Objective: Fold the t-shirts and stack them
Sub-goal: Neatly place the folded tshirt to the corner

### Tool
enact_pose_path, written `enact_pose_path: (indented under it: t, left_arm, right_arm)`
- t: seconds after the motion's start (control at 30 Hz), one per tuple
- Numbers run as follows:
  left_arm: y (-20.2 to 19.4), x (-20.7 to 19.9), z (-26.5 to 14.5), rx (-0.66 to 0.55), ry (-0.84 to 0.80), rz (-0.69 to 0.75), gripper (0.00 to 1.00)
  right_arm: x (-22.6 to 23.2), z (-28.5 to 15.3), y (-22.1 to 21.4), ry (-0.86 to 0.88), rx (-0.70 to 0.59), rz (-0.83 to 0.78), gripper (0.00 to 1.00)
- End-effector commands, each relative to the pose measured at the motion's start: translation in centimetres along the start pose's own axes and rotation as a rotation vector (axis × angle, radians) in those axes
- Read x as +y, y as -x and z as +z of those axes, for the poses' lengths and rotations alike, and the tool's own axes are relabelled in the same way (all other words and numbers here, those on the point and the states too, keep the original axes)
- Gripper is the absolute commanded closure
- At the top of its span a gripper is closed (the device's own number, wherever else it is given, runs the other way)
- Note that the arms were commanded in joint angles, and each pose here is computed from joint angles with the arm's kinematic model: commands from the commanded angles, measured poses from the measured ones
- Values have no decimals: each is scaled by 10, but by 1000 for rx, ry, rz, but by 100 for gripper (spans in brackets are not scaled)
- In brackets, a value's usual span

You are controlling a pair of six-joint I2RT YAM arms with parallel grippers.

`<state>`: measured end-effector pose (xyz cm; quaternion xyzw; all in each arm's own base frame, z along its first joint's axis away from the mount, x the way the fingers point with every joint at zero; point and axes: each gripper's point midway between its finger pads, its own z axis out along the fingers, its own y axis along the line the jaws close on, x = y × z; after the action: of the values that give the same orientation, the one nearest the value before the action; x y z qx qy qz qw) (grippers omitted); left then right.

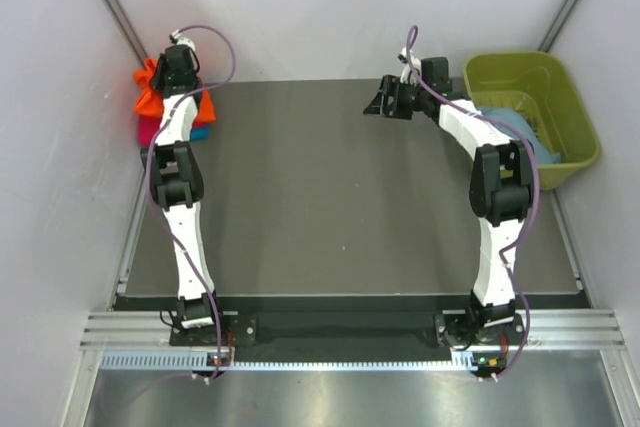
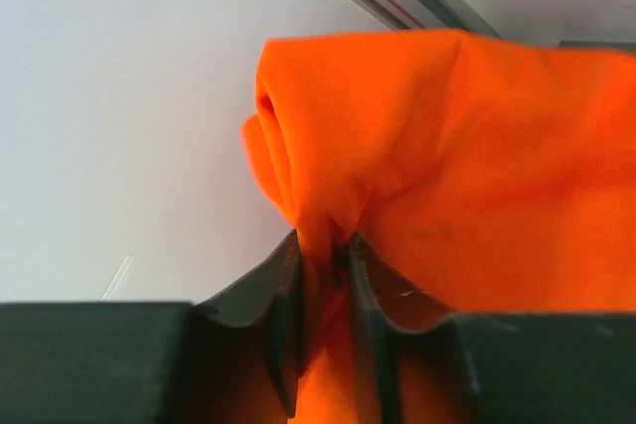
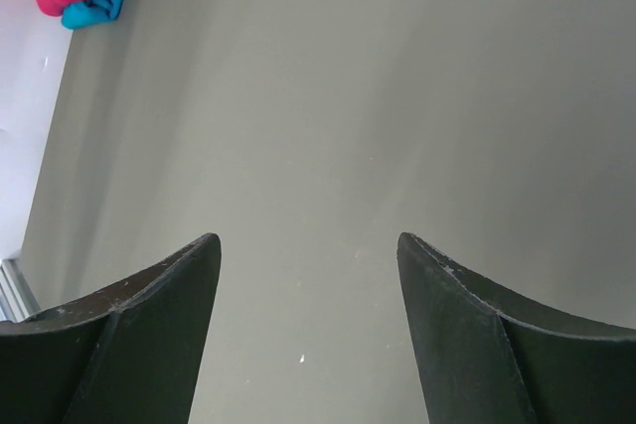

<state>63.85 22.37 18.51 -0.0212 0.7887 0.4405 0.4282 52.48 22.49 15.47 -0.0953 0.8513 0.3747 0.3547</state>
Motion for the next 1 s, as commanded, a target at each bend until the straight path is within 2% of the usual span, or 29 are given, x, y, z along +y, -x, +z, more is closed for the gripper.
enact_pose_path:
  t: [0.0,0.07,0.1,0.17,0.2,0.3,0.37,0.43,0.5,0.53,0.57,0.6,0.63,0.7,0.8,0.83,0.97]
  left_arm:
    - [10,9,3,-43,69,-17,69]
    - [13,18,1,-56,143,-32,49]
    - [13,19,0,-56,159,-28,29]
    - [34,44,-15,-93,265,-82,16]
    - [49,54,-23,-122,293,-115,13]
    - [105,73,-61,-246,312,-192,9]
    - [143,70,-97,-324,253,-228,9]
    - [178,58,-145,-386,164,-264,8]
    - [179,22,-167,-368,-2,-266,4]
    - [192,19,-197,-394,-85,-356,1]
    - [190,9,-208,-381,-143,-397,1]
    - [172,-21,-218,-314,-279,-368,1]
    - [177,-27,-239,-300,-377,-464,1]
    - [156,-61,-263,-227,-517,-442,1]
    - [147,-75,-299,-224,-705,-411,1]
    - [152,-65,-309,-228,-729,-467,1]
    - [156,-53,-326,-282,-787,-408,1]
  right_arm:
    - [18,-8,16,23,-44,-66,28]
    - [20,-7,15,26,-42,-68,28]
    - [18,-6,14,25,-38,-65,28]
    - [20,-5,13,28,-38,-70,28]
    - [20,-5,14,25,-40,-73,28]
    - [20,-4,12,17,-38,-78,27]
    - [20,-7,14,-2,-41,-86,27]
    - [15,-15,26,-59,-74,-124,24]
    - [6,-28,40,-165,-116,-175,23]
    - [3,-34,46,-208,-136,-189,20]
    - [-3,-40,51,-266,-155,-196,9]
    - [-18,-53,62,-402,-199,-199,1]
    - [-25,-60,63,-468,-203,-199,0]
    - [-41,-86,73,-639,-260,-198,0]
    - [-47,-118,78,-770,-283,-217,0]
    - [-47,-126,74,-792,-267,-219,0]
    - [-41,-158,65,-857,-228,-215,0]
